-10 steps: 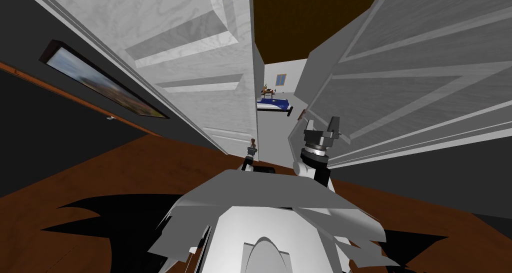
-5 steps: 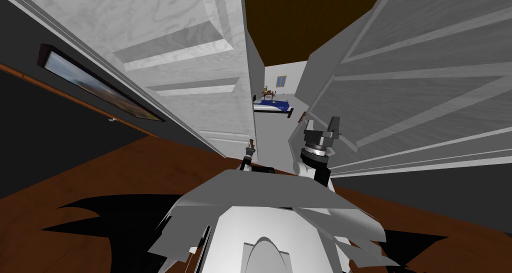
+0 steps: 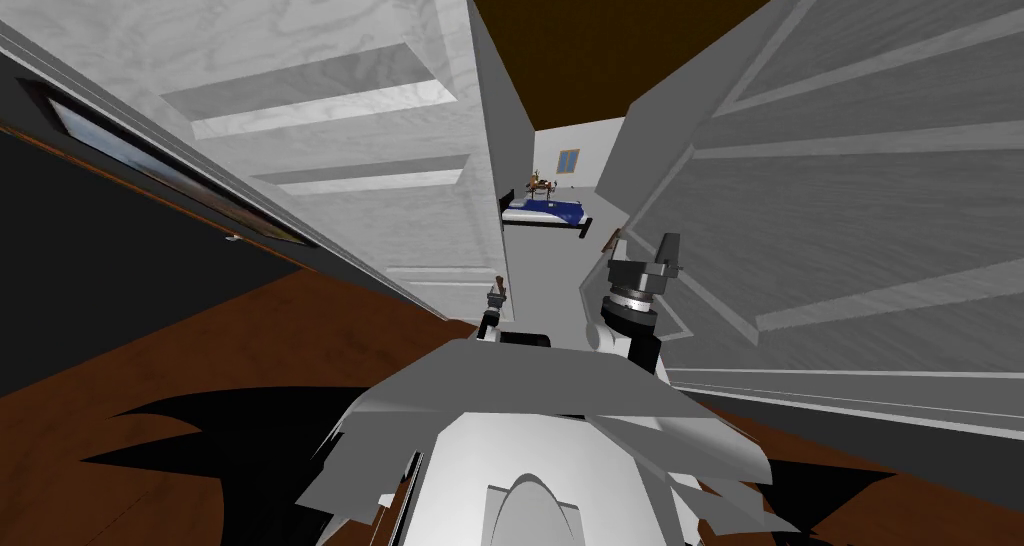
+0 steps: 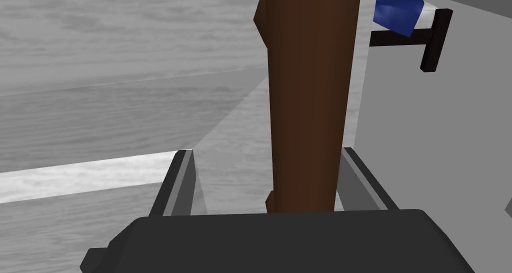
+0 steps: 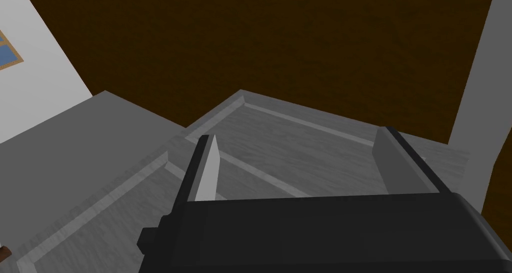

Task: Push the door open

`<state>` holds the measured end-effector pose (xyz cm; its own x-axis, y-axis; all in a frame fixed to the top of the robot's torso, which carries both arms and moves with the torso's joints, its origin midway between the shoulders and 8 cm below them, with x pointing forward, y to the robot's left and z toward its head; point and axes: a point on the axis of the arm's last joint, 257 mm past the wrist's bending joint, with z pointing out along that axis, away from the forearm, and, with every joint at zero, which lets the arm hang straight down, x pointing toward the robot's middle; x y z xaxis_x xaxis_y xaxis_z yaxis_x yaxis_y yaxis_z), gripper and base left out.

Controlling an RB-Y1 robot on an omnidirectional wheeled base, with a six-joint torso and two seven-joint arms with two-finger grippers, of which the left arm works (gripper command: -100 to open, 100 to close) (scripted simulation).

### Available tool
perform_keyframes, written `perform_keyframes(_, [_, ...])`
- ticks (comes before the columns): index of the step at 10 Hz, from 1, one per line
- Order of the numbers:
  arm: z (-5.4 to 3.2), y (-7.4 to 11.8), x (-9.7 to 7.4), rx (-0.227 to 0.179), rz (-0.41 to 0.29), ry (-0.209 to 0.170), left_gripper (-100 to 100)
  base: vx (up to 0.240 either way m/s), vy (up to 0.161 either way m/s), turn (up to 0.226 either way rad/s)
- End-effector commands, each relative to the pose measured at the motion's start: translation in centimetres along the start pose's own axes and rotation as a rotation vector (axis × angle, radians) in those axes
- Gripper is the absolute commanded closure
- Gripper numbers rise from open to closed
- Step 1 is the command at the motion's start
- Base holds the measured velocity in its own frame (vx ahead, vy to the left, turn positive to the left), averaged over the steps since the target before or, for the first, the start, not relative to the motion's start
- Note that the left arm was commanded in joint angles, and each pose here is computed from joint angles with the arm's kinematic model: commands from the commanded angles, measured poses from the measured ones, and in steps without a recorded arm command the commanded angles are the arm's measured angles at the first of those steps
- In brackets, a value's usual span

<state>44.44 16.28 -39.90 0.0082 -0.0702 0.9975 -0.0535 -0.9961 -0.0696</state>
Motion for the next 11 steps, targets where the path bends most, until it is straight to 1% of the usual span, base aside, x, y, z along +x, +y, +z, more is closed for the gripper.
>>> perform_keyframes(1, [-0.07, -2.2, 0.2, 0.031, 0.010, 0.006, 100, 0.134, -0.053, 0.018])
perform_keyframes(3, [0.07, -3.8, 0.2, 0.068, 0.011, 0.007, 100, 0.134, -0.073, 0.065])
perform_keyframes(4, [0.10, -4.2, 0.2, 0.078, 0.010, 0.007, 100, 0.136, -0.083, 0.061])
perform_keyframes(5, [0.15, -4.9, 0.2, 0.097, 0.008, 0.007, 100, 0.139, -0.098, 0.043])
perform_keyframes(7, [0.19, -5.6, 0.2, 0.116, 0.005, 0.007, 100, 0.129, -0.065, 0.043])
perform_keyframes(8, [0.21, -6.2, 0.2, 0.134, 0.001, 0.007, 100, 0.126, -0.072, 0.081])
perform_keyframes(11, [0.24, -7.2, 0.3, 0.170, -0.010, 0.007, 100, 0.132, -0.100, 0.052])
